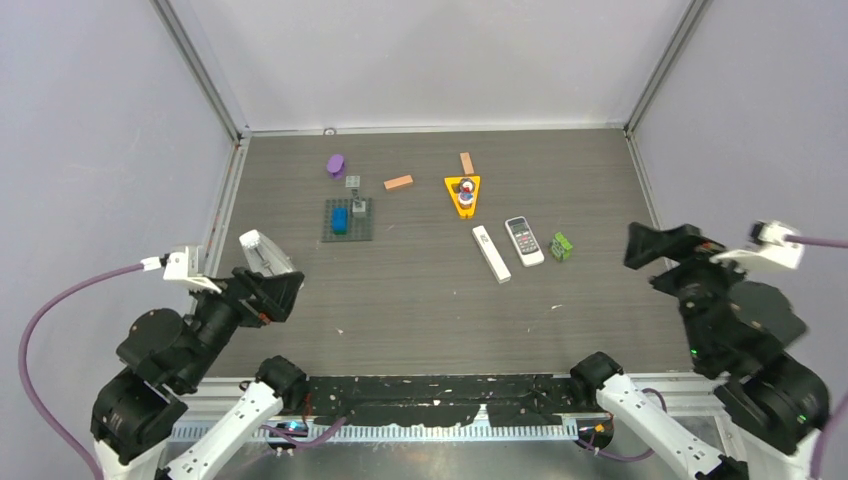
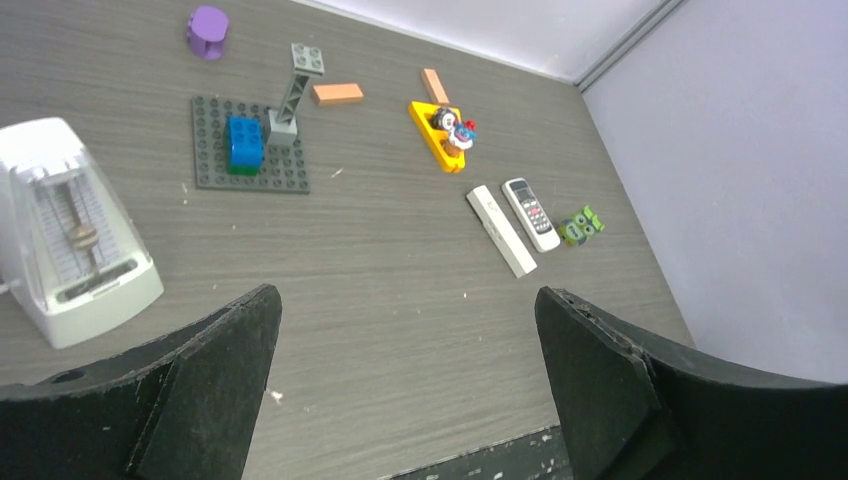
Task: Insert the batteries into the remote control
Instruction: Reset both arms
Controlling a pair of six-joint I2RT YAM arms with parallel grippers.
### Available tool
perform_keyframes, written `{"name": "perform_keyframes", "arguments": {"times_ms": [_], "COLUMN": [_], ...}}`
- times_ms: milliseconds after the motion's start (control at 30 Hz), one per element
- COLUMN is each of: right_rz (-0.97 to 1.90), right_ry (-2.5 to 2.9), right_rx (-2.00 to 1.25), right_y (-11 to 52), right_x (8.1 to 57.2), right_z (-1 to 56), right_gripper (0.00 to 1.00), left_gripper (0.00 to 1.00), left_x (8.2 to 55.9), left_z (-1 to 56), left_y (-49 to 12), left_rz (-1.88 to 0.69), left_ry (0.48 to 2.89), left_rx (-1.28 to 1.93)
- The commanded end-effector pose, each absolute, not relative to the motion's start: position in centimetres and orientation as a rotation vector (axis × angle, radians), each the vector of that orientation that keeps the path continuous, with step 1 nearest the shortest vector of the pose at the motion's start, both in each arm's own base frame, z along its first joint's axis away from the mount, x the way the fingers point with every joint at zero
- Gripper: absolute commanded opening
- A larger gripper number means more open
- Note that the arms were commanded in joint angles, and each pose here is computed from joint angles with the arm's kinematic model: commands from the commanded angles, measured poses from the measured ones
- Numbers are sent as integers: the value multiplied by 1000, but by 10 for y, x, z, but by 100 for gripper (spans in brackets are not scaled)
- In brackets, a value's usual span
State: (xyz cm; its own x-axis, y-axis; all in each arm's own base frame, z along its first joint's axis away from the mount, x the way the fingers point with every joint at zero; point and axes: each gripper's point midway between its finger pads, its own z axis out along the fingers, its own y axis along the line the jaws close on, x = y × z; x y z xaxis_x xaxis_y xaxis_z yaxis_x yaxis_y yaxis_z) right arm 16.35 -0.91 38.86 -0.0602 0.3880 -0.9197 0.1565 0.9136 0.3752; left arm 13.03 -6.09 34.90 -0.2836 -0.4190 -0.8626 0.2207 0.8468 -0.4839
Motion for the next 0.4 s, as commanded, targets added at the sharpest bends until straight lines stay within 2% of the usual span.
{"name": "perform_keyframes", "arguments": {"times_ms": [0,133,367], "right_rz": [168,215,258], "right_ry": [1649,1652,1680], "right_rx": [458,426,391], "right_y": [-33,-32,-22], "right_x": [130,117,118], "right_z": [402,408,402], "right_gripper": [95,95,95], "left_gripper": [99,99,99], "left_x": [106,87,73], "left_z": [352,352,345], "left_y": [-53,-53,-44], "left_rz": [-675,-760,-754], "left_ry": [1743,1720,1726], "left_rx": [-144,-136,-134]}}
